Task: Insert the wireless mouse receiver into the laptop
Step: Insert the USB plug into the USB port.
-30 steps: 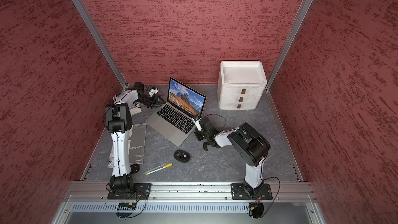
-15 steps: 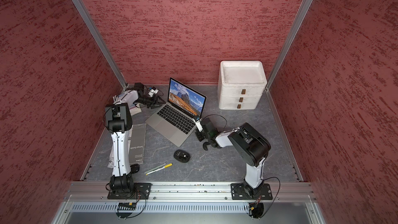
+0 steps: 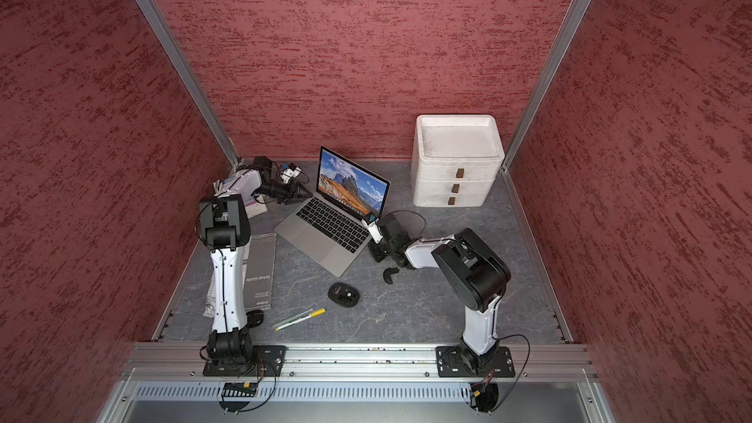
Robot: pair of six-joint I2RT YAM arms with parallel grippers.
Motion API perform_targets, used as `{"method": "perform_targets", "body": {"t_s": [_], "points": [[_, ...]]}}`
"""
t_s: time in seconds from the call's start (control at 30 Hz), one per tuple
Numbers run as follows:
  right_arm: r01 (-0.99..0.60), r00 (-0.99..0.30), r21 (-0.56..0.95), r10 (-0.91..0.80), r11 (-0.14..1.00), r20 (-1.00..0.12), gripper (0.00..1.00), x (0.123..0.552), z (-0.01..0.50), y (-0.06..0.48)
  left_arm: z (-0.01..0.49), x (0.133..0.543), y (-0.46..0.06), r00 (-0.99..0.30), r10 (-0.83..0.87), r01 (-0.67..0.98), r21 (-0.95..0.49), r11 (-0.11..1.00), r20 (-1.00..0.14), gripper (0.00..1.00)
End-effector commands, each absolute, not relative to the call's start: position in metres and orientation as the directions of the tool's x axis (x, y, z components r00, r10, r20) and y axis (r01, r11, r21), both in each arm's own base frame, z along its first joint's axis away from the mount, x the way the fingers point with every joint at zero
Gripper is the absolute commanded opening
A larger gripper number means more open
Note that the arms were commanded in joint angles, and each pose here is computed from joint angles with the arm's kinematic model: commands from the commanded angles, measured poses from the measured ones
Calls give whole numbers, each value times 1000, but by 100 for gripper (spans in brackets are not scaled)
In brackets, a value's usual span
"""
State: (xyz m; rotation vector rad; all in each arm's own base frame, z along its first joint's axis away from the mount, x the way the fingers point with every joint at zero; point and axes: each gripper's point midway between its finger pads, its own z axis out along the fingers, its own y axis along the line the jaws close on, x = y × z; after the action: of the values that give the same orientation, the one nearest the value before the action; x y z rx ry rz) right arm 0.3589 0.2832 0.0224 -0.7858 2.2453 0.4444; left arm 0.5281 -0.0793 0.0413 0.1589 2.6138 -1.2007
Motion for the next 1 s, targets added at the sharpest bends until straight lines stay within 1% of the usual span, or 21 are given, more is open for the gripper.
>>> {"method": "perform_targets", "body": {"t_s": [0.0,0.17,0.2,0.27,0.3,0.33,0.37,0.43,0.53,0.6,0.73,0.83,0.9,0.97], "points": [[-629,-525,59,-367,775,-768,0,391,28,293,45,491,-122,-994,30,106,-850,516,-105,53],[-619,-530,50,-369,784,-764,0,394,28,291,44,496,-117,-994,10,96,-837,539,-108,53],[-610,-536,44,-370,791,-759,6,392,29,287,42,499,-114,-994,-7,87,-830,551,-109,53],[-582,-569,47,-365,812,-737,21,383,30,276,43,510,-103,-990,-61,70,-813,578,-128,55],[-570,-584,57,-355,820,-730,32,379,33,272,43,513,-98,-988,-83,58,-808,586,-132,56],[-556,-607,71,-347,828,-715,45,373,34,268,45,517,-94,-985,-103,53,-805,590,-141,57],[-541,-621,86,-329,837,-711,52,368,40,264,46,519,-90,-982,-120,46,-805,592,-144,60],[-504,-648,107,-292,857,-704,57,360,50,256,48,522,-85,-979,-141,35,-803,595,-147,60],[-454,-678,129,-248,882,-692,59,356,61,248,47,523,-82,-978,-148,30,-797,603,-149,62],[-434,-702,142,-235,890,-673,57,353,58,246,47,525,-82,-976,-154,30,-796,605,-155,62],[-436,-727,151,-249,887,-640,44,350,42,249,46,527,-81,-973,-164,28,-793,609,-160,63],[-460,-730,148,-278,875,-624,31,346,34,257,46,526,-81,-973,-166,24,-791,611,-157,63],[-471,-732,140,-297,871,-613,26,345,28,260,46,526,-80,-973,-167,24,-792,610,-158,63],[-476,-731,136,-305,869,-610,23,346,24,261,46,526,-81,-974,-167,21,-792,610,-155,63]]}}
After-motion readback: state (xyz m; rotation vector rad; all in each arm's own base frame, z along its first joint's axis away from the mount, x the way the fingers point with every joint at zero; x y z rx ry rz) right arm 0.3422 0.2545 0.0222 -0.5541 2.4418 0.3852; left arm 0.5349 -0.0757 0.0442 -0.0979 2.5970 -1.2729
